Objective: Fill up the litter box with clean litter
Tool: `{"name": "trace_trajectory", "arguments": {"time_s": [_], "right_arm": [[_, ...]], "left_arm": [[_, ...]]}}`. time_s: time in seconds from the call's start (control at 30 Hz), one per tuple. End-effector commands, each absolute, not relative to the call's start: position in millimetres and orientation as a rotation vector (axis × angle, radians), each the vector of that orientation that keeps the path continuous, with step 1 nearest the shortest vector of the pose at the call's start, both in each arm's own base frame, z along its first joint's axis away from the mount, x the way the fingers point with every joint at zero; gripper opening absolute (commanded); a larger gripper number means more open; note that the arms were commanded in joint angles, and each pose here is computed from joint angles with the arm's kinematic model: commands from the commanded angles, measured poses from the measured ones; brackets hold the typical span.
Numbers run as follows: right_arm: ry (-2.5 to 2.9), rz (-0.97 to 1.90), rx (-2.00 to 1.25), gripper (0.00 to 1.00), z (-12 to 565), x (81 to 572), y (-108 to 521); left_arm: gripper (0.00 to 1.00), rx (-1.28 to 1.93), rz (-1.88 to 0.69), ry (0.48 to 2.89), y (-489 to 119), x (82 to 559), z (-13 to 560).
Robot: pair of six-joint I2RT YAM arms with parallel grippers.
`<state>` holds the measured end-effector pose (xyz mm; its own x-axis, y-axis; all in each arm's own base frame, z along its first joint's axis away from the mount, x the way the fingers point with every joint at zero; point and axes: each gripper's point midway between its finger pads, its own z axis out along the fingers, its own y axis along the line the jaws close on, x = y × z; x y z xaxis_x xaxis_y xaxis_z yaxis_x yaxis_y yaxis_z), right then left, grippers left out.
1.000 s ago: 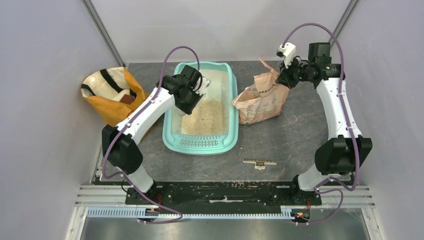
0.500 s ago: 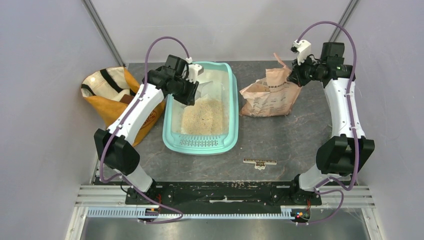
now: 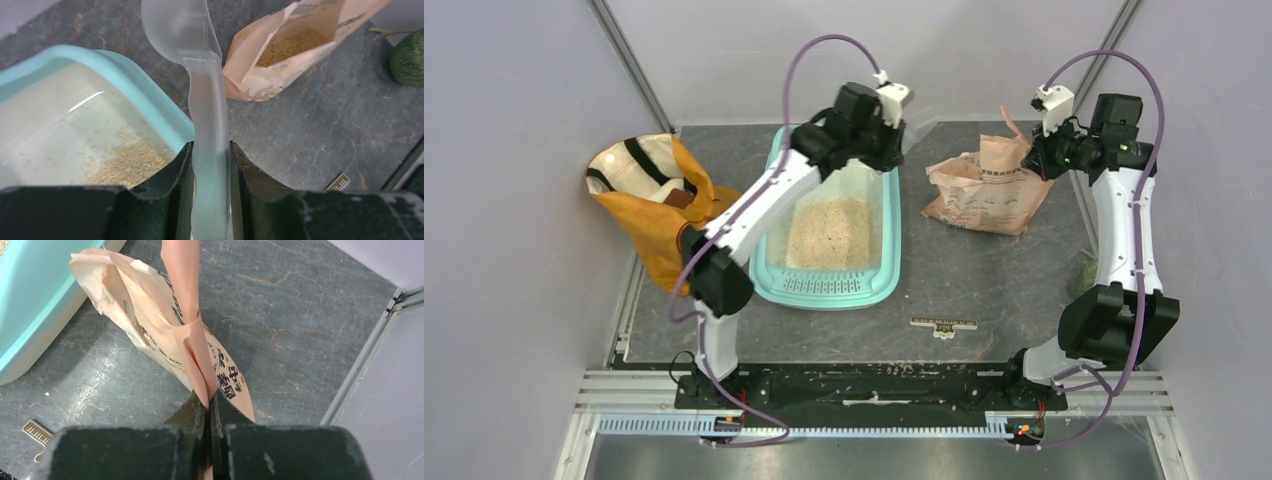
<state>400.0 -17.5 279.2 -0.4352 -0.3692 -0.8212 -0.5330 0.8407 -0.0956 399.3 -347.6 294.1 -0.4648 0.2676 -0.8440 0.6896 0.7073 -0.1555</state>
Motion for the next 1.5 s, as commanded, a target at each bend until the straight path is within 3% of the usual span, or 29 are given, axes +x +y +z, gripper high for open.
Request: {"name": "trace_trajectory", "arguments": {"time_s": [0.0, 0.17, 0.33, 0.43, 0.67, 0.77, 0.83, 1.07, 1.2, 1.47], "right_arm": [[1.902, 0.155, -0.691, 0.00, 330, 395, -17], [1.906, 0.162, -0.708, 0.00, 325, 388, -20], [1.908, 0.184, -0.735, 0.00, 319, 383, -19], [1.910, 0.193, -0.765, 0.00, 314, 380, -18], [1.927, 0.217, -0.797, 0.00, 305, 379, -17], [1.933, 0.219, -0.816, 0.00, 303, 379, -18], [1.931, 0.213, -0.817, 0.00, 305, 380, -19], [1.901, 0.220, -0.847, 0.00, 313, 381, -19], [1.863, 0.267, -0.878, 0.00, 321, 376, -13], [1.786, 0.310, -0.967, 0.00, 333, 363, -1]], "left_arm": [[0.02, 0.583, -0.488, 2.083, -383, 430, 263], [0.02, 0.598, -0.424, 2.098, -409, 436, 227], [0.02, 0.603, -0.563, 2.165, -438, 426, 194], [0.09, 0.649, -0.651, 2.196, -450, 415, 179], [0.36, 0.672, -0.770, 2.236, -456, 405, 166], [0.61, 0.682, -0.837, 2.208, -458, 402, 177], [0.84, 0.682, -0.887, 2.163, -459, 401, 187], [0.87, 0.816, -0.952, 1.967, -445, 396, 231], [0.88, 1.076, -0.984, 1.662, -436, 390, 255], [0.89, 1.357, -0.975, 1.347, -469, 388, 267]]}}
